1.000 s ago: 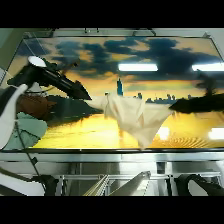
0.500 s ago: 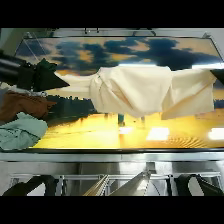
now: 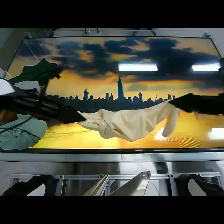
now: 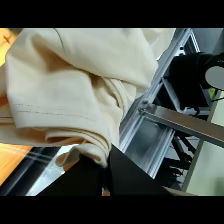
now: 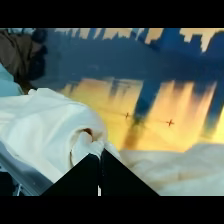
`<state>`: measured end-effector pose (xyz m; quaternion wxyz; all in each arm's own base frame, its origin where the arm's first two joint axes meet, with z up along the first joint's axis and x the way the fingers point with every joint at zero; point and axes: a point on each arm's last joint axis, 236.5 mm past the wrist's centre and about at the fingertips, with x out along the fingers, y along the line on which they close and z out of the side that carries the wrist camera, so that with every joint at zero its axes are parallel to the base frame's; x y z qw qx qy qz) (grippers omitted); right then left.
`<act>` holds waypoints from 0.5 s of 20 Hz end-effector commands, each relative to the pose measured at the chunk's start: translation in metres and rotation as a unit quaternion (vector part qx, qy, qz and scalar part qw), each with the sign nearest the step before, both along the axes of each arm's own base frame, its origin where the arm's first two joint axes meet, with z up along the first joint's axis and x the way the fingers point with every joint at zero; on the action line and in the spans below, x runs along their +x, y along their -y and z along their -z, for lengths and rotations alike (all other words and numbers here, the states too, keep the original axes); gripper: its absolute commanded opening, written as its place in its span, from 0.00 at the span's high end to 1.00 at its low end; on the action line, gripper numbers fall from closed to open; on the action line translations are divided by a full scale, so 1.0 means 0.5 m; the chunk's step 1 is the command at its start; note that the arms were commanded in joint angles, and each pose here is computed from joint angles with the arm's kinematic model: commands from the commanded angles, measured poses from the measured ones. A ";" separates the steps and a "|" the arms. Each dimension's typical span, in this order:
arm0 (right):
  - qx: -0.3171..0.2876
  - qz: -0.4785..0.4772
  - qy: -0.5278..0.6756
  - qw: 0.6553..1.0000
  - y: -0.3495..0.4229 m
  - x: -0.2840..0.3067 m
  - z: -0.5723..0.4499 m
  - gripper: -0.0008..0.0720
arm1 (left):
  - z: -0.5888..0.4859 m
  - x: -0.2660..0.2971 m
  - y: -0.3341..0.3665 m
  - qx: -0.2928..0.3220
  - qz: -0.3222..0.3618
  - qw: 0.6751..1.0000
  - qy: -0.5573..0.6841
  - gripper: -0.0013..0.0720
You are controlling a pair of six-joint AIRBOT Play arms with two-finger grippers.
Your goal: Fold the shirts.
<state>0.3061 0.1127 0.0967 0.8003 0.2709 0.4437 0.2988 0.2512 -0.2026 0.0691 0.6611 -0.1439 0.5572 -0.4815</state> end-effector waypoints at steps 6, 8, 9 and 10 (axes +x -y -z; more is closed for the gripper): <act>-0.075 0.078 -0.066 0.992 0.118 0.115 0.214 0.28 | 0.156 0.218 -0.026 0.019 -0.075 0.996 -0.047 0.00; -0.131 0.070 -0.077 0.986 0.183 0.101 0.216 0.28 | 0.130 0.202 -0.050 0.004 -0.064 0.992 -0.109 0.00; -0.141 0.070 -0.101 0.982 0.206 0.080 0.224 0.28 | 0.127 0.169 -0.052 -0.001 -0.051 0.987 -0.150 0.00; -0.140 0.065 -0.125 0.980 0.211 0.058 0.236 0.28 | 0.134 0.132 -0.049 -0.002 -0.044 0.982 -0.183 0.00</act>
